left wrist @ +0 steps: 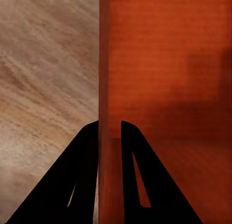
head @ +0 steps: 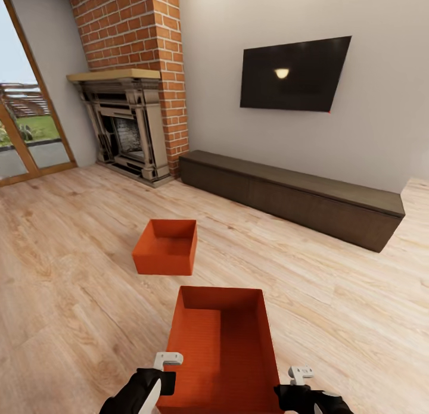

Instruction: Move the two storage containers from the living room to the garage. In the garage, place one container on the floor and stack the other container on top of it (either order is fine).

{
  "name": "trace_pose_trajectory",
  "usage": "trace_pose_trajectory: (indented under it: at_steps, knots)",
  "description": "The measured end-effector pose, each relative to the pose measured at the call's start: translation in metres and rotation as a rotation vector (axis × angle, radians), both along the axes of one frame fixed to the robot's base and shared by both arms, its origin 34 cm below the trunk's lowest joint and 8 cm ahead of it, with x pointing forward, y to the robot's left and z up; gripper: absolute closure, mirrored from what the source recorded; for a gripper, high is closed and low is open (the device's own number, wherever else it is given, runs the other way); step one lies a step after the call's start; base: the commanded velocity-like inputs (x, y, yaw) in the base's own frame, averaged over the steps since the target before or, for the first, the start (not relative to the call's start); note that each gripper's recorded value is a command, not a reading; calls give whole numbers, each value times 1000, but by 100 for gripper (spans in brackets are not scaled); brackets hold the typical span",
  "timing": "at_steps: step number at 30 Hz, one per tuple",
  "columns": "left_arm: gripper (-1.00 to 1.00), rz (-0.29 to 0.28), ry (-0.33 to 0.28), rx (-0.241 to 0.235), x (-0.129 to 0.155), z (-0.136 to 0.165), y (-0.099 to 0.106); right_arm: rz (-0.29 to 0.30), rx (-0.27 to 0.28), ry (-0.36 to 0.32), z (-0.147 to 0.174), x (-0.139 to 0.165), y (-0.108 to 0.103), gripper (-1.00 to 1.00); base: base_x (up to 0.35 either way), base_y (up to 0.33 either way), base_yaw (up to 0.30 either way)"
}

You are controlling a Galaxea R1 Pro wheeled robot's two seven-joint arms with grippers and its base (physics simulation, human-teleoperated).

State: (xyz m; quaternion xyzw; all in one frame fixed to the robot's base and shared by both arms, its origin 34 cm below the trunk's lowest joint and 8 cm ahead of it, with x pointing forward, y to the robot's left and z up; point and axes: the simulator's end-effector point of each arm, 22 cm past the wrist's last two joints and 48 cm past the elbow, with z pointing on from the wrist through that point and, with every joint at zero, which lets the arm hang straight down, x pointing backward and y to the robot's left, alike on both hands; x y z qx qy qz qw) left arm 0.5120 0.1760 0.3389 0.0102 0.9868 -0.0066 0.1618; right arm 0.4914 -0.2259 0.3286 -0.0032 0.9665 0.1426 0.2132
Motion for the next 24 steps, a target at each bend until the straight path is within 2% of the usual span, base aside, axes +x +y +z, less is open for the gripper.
trace_pose_trajectory:
  at_steps: [11,24]
  knots:
    - [100,1,-2,0,5,23,0,0,0,-1,23,5,0,100,-10,-8,298]
    - [100,4,-8,-2,10,50,0,-5,-3,-3,51,11,0,100,-233,-196,298]
